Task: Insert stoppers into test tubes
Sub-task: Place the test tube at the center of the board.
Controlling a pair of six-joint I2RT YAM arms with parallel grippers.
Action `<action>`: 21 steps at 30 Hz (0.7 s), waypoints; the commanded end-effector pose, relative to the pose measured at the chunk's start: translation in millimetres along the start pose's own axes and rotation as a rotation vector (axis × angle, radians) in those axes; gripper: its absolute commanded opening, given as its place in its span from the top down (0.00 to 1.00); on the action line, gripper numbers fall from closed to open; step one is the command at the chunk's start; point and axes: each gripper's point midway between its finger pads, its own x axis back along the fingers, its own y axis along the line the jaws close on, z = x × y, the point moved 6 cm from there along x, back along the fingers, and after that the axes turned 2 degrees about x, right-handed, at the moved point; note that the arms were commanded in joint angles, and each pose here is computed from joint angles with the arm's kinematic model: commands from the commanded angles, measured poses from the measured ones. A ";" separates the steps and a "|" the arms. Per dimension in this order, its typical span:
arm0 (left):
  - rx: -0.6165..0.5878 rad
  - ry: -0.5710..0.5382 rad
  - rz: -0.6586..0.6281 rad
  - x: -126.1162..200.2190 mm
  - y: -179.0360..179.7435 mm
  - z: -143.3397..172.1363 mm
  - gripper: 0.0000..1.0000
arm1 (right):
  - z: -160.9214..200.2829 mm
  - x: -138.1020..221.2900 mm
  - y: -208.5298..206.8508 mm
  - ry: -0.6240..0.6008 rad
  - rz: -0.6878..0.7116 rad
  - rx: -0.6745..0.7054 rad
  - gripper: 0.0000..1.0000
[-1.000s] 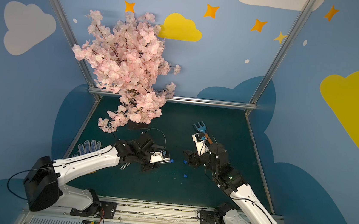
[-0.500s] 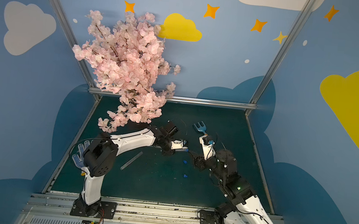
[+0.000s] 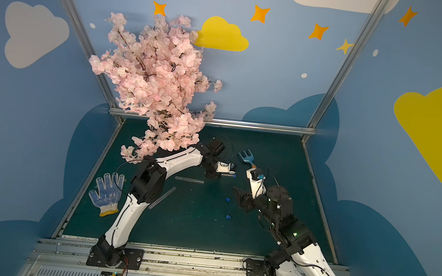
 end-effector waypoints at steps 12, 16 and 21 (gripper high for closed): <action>-0.056 0.066 0.118 -14.8 -2.4 8.8 0.70 | 12.7 -2.9 -1.4 0.064 0.003 0.015 0.28; -0.059 0.067 0.132 -18.3 -2.9 8.3 0.70 | 14.5 -3.0 -1.4 0.072 0.003 0.021 0.28; -0.056 0.047 0.126 -16.8 -0.8 5.5 0.69 | 15.3 -2.8 -1.9 0.074 0.006 0.022 0.28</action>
